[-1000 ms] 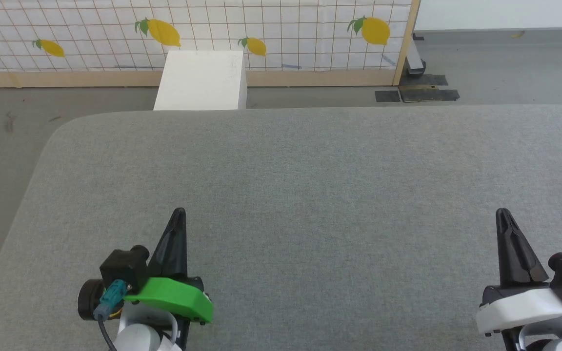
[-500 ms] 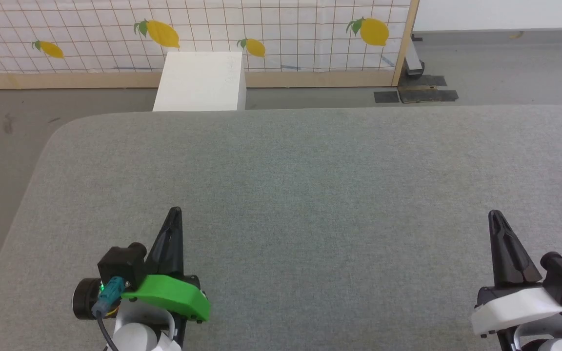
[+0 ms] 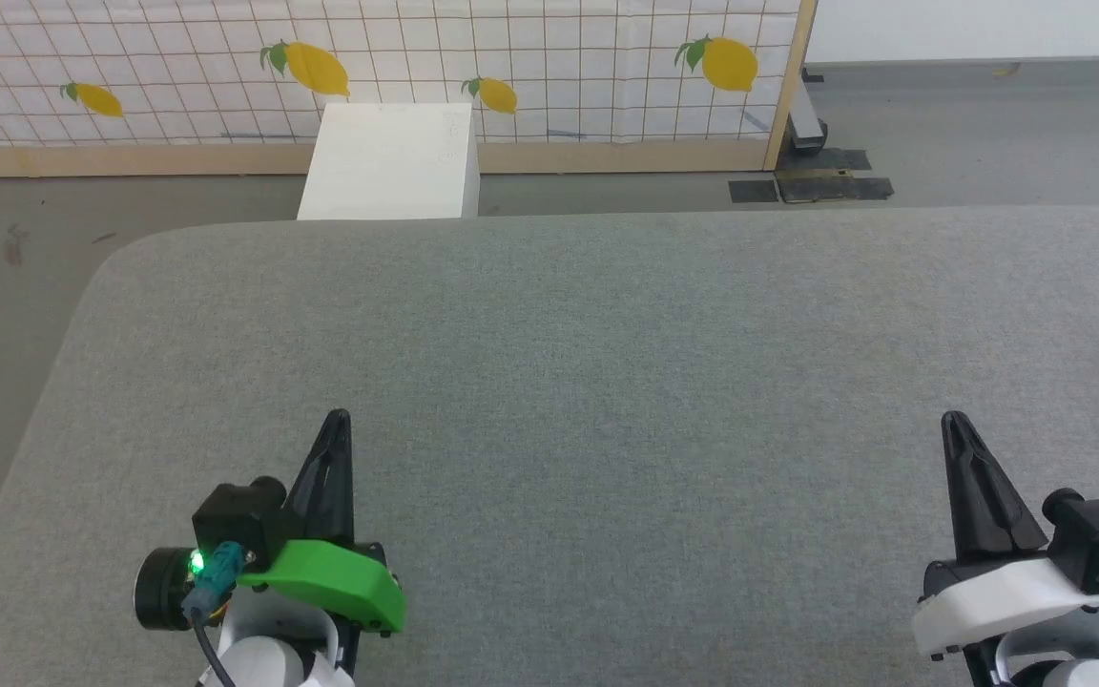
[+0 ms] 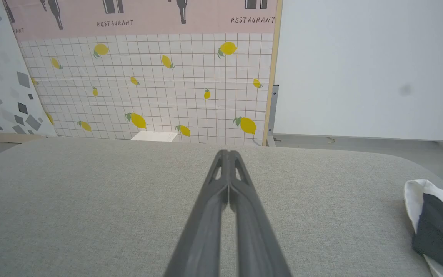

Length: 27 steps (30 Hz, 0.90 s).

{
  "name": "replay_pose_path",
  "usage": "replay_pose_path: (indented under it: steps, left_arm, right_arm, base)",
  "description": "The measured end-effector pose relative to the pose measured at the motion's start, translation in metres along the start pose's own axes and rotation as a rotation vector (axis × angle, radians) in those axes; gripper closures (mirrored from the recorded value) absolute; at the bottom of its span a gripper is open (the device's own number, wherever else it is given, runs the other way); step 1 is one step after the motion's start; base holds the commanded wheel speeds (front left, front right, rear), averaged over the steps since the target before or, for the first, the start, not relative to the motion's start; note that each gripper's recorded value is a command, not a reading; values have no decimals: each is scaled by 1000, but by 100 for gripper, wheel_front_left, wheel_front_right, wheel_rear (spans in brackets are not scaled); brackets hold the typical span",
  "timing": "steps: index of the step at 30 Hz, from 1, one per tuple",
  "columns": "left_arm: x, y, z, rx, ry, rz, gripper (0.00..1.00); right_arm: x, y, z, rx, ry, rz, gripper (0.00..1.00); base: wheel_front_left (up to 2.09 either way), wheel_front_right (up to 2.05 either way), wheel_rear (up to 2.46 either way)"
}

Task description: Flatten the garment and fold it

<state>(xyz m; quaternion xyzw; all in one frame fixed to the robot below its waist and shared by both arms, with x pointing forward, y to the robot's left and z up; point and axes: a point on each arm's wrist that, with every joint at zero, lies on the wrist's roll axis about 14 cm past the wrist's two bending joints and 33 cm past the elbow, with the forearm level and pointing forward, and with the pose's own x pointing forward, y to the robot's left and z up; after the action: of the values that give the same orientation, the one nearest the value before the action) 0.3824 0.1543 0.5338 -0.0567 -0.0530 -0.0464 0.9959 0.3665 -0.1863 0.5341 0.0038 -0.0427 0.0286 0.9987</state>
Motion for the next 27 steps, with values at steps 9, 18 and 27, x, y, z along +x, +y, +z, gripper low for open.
replay_pose_path:
  steps: [9,18,27]
  left_arm:
    - [-1,2,0,17,11,9,100]
    - [-1,5,0,30,23,18,100]
    - [-3,8,0,60,34,27,100]
  right_arm:
    - [0,3,-2,-6,13,9,100]
    - [0,6,-4,-8,29,18,100]
    - [0,9,-6,-14,41,25,100]
  base:
    - [0,0,0]
    - [0,0,0]
    - [0,0,0]
